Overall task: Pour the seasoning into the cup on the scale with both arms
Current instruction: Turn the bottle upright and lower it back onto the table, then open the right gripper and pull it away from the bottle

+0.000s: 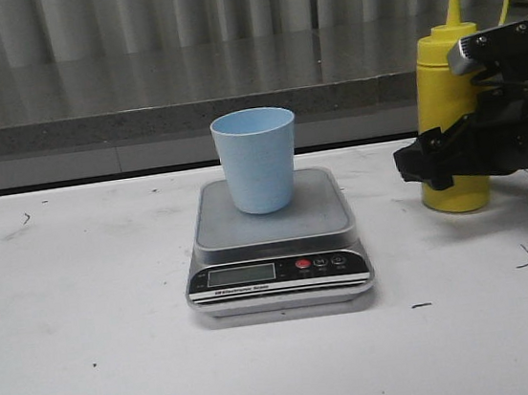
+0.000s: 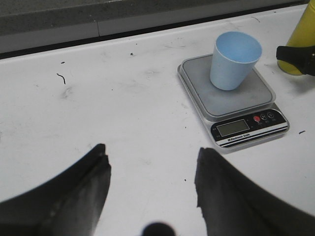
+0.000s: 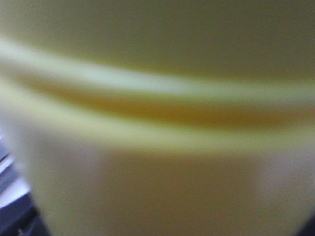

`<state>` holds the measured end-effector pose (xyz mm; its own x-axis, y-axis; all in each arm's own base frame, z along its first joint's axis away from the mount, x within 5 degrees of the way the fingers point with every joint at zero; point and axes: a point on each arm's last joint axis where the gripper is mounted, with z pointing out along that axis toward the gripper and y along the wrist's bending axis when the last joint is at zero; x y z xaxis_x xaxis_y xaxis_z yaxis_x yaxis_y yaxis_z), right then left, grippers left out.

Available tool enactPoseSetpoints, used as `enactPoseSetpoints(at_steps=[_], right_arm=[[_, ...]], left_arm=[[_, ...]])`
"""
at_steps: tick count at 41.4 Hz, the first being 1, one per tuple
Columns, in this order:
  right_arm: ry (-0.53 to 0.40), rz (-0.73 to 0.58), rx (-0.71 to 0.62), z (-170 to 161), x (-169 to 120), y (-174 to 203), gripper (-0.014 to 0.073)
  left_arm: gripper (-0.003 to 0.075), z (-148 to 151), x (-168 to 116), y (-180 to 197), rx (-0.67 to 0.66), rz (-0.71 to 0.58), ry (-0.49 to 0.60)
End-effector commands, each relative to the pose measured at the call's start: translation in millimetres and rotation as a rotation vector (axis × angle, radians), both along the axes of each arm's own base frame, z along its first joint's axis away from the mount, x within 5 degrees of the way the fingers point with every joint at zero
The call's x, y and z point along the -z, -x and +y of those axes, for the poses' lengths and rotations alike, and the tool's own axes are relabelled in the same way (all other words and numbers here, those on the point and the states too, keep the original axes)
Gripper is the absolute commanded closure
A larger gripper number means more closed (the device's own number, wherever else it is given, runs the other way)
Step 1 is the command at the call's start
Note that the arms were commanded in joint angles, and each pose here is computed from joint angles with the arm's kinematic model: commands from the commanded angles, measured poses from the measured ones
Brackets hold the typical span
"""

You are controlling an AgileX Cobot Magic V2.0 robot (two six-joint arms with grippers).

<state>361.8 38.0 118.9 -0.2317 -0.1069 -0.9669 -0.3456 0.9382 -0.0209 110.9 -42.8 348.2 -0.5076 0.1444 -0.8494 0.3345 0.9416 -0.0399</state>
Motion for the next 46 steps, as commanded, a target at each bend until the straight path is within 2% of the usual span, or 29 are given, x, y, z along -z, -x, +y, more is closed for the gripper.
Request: enactPoseSetpoints(at_steps=[1, 7, 12, 18, 25, 30, 38, 42, 46], right_arm=[[-0.017, -0.119, 0.005, -1, -26, -3, -0.0068], [-0.02, -0.107, 0.021, -3, -32, 10, -0.0068], [-0.029, -0.051, 0.099, -9, -36, 22, -0.0068], [0.008, 0.019, 0.12, -12, -48, 38, -0.0068], [0.071, 0.188, 0.155, -10, -70, 57, -0.0068], [0.04, 0.304, 0.213, -7, -91, 77, -0.0068], [0.101, 0.456, 0.26, -5, -117, 117, -0.0068], [0.084, 0.529, 0.286, -5, -131, 137, -0.0068], [0.108, 0.564, 0.275, -6, -149, 157, -0.0068]], left_arm=[[0.0334, -1, -13, -2, -0.001, -0.082, 0.043], [0.0334, -1, -13, -2, -0.001, -0.082, 0.043], [0.0334, -1, -13, -2, -0.001, -0.082, 0.043], [0.0334, -1, -13, -2, -0.001, -0.082, 0.043], [0.0334, -1, -13, -2, -0.001, -0.082, 0.043], [0.0334, -1, -13, -2, -0.001, -0.082, 0.043], [0.0334, -1, -14, -2, -0.001, -0.084, 0.044], [0.0334, -1, -14, -2, -0.001, -0.084, 0.044], [0.0334, -1, -14, -2, -0.001, -0.084, 0.044]])
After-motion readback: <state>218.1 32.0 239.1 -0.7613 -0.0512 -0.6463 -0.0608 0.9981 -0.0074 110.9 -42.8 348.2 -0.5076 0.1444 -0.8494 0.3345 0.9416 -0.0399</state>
